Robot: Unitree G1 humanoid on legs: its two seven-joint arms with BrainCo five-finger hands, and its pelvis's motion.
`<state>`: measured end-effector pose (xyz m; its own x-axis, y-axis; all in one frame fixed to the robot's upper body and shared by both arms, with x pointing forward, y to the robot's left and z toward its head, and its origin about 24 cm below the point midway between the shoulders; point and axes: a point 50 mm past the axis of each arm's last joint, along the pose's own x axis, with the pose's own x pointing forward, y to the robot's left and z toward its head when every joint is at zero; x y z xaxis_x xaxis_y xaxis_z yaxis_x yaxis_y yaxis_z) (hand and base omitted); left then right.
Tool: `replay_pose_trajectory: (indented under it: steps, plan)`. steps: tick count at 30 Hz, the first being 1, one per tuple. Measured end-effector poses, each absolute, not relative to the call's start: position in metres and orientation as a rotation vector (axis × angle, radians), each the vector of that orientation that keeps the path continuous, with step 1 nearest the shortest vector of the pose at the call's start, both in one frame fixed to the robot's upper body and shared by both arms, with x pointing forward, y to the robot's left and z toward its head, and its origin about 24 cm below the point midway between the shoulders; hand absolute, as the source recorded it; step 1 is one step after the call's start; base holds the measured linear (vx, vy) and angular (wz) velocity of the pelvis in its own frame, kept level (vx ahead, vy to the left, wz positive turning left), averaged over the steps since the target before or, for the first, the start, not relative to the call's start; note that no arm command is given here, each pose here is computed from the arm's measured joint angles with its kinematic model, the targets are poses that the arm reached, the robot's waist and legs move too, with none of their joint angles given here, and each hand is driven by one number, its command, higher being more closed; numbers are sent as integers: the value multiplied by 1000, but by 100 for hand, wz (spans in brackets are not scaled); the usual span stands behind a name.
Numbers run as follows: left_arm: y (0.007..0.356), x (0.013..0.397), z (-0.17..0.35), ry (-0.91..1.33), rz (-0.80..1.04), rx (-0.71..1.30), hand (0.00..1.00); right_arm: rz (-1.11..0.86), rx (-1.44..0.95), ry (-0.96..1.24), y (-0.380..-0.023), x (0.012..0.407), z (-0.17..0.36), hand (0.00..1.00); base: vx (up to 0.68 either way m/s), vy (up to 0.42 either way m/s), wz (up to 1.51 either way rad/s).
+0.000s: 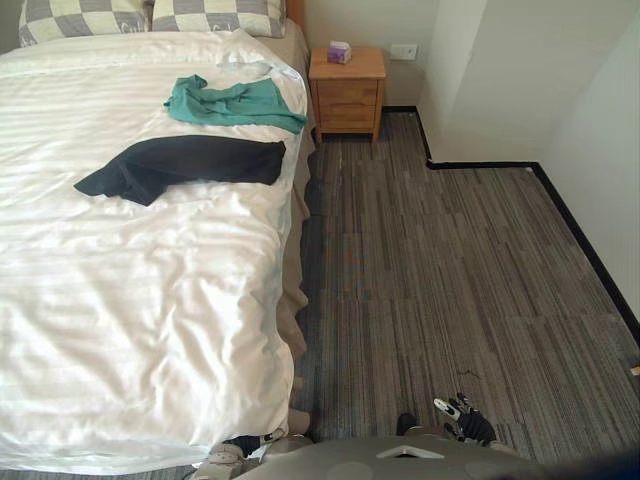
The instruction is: Tidy the bed and pick cloth on bed and put in laundry
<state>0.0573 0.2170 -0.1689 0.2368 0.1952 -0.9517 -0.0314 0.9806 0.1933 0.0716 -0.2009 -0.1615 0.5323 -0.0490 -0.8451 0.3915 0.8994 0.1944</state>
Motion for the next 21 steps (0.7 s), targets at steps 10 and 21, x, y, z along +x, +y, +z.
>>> replay_pose_trajectory:
  steps: [10,21]
  plan:
    - [213,65,-168,1263,324,-110,0,-447,428,861,-216,82,-153,0,-53,-11,-23]
    - [197,49,-171,1256,412,-218,0,-203,304,866,-210,117,-147,0,-25,-396,-77]
